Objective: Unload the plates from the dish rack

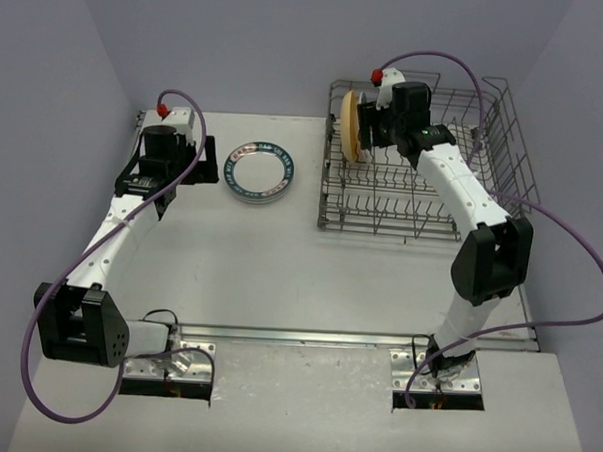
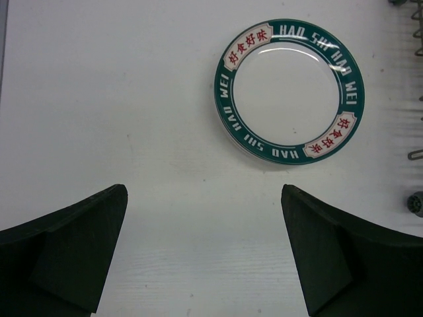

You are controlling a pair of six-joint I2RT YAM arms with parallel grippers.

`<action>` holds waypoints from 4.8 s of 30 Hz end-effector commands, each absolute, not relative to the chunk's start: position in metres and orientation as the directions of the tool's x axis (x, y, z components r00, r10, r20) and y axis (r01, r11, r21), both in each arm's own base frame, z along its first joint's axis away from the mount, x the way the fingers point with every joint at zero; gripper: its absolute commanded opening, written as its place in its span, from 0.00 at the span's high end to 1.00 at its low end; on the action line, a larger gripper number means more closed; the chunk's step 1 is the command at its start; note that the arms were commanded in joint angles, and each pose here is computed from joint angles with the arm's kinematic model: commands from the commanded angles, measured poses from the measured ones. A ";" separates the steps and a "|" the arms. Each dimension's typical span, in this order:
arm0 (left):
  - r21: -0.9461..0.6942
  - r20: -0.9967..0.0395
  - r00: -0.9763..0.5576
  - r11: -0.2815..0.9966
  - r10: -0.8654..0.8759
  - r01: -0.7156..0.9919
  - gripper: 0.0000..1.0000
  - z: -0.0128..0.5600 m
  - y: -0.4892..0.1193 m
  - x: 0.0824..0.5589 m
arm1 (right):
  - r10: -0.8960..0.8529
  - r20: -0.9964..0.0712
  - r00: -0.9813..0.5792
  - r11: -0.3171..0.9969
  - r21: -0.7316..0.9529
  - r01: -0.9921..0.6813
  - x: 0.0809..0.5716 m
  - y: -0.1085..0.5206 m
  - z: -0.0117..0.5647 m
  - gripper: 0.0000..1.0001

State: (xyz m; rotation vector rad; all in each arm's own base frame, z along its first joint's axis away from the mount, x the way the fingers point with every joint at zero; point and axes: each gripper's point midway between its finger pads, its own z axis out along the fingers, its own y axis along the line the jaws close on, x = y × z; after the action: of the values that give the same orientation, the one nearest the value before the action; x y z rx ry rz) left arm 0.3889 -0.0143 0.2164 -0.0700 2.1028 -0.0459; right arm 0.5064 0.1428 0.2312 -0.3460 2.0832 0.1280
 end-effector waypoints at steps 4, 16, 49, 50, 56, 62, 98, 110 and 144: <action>-0.081 -0.904 -0.423 0.997 -0.069 0.010 0.00 0.252 -0.023 0.393 | -0.210 -0.909 -0.361 0.942 -0.089 -0.324 0.555 0.152 0.261 0.33; -0.117 -0.892 -0.443 0.992 -0.087 0.041 0.00 0.250 -0.032 0.398 | -0.296 -0.876 -0.380 0.935 -0.185 -0.301 0.597 0.147 0.209 0.45; -0.289 -0.901 -0.409 0.905 -0.146 0.313 0.00 0.313 -0.081 0.371 | 0.136 -0.968 -0.213 0.696 0.246 -0.674 0.452 0.146 0.448 1.00; -0.305 -0.900 -0.410 0.888 -0.149 0.345 0.00 0.318 -0.086 0.366 | 0.070 -0.982 -0.175 0.701 0.174 -0.692 0.444 0.147 0.439 1.00; -0.482 -0.848 -0.509 0.610 -0.145 0.629 0.02 0.345 -0.145 0.309 | -0.416 -0.851 0.321 0.596 -0.521 -0.611 0.360 0.161 0.416 1.00; -0.515 -0.836 -0.535 0.513 -0.122 0.687 0.02 0.349 -0.157 0.280 | -0.691 -0.454 0.562 0.283 -0.886 -0.368 0.299 0.176 0.340 1.00; -0.433 -0.728 -0.641 0.562 0.243 0.705 0.42 0.240 -0.228 0.277 | -0.462 0.381 0.801 -0.257 -0.922 0.290 0.213 0.231 0.241 1.00; -0.460 -0.719 -0.658 0.558 0.222 0.691 1.00 0.238 -0.227 0.281 | -0.436 0.382 0.815 -0.245 -0.922 0.301 0.210 0.246 0.235 0.69; -0.612 -0.542 -0.766 0.787 -0.345 0.078 1.00 0.149 -0.054 0.522 | -0.477 -0.857 0.195 0.565 -0.469 -0.679 0.275 0.267 0.349 0.01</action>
State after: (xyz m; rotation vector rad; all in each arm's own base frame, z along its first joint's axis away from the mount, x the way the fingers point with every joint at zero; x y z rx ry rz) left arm 0.5054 -0.0448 0.1228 -0.2933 2.3774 -0.8445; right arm 0.2824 0.2635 0.3531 -1.2068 1.2513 -0.0311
